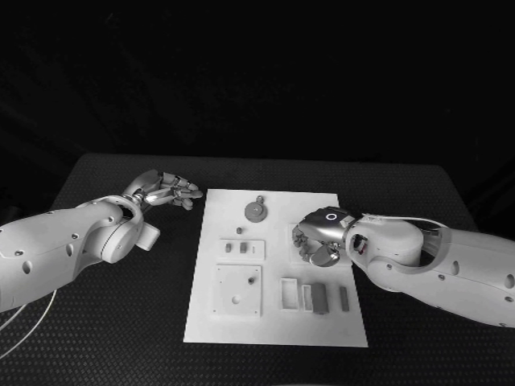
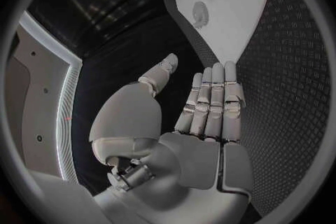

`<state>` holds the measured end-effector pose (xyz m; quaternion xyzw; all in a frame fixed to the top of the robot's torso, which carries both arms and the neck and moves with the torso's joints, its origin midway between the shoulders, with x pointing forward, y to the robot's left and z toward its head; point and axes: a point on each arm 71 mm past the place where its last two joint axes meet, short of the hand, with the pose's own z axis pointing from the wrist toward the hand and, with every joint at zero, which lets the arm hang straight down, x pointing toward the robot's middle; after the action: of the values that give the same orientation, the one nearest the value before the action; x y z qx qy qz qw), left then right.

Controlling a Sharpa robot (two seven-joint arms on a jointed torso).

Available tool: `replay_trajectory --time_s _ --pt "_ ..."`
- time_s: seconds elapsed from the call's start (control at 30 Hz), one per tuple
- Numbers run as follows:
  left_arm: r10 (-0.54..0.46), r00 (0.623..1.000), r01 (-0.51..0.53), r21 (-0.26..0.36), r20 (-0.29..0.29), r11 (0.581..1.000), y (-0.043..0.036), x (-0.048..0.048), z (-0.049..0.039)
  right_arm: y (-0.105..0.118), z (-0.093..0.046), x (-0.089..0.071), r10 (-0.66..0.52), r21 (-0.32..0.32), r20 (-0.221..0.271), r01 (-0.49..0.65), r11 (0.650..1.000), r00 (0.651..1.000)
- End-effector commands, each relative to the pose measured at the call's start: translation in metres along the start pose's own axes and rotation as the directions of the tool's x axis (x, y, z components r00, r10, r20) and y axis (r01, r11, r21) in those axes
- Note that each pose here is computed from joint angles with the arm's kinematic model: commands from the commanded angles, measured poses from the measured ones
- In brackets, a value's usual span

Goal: Assemble the parts on the task board

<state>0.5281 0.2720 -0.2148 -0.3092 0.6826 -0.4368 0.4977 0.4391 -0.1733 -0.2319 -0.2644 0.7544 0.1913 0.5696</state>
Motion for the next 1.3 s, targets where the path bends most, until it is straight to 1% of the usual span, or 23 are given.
replay_trajectory --time_s 0.03,0.23,0.7,0.87,1.03,1.3 --pt "-0.008 1.000 0.008 0.014 -0.010 1.000 -0.0022 0.0018 0.0006 0.001 0.000 -0.001 -0.020 -0.009 0.022 0.020 1.000 1.000" --pt "-0.008 1.000 0.008 0.012 -0.010 1.000 -0.0019 0.0016 0.0004 0.003 0.001 -0.001 -0.017 -0.017 0.028 0.017 1.000 0.999" --pt "-0.008 1.000 0.009 0.008 -0.011 1.000 -0.0012 0.0010 0.0000 -0.001 0.001 0.001 -0.053 0.001 0.026 0.053 0.999 0.998" --pt "-0.008 1.000 0.008 0.008 -0.010 1.000 -0.0012 0.0008 0.0000 0.000 0.001 -0.001 -0.071 -0.003 0.048 0.071 0.997 0.996" --pt "-0.008 1.000 0.008 0.009 -0.010 1.000 -0.0012 0.0007 -0.0001 0.003 0.002 -0.003 -0.071 -0.013 0.081 0.072 0.997 0.994" --pt "-0.008 1.000 0.008 0.010 -0.010 1.000 -0.0011 0.0006 0.0000 0.010 0.001 -0.007 -0.068 -0.034 0.109 0.072 0.997 0.992"
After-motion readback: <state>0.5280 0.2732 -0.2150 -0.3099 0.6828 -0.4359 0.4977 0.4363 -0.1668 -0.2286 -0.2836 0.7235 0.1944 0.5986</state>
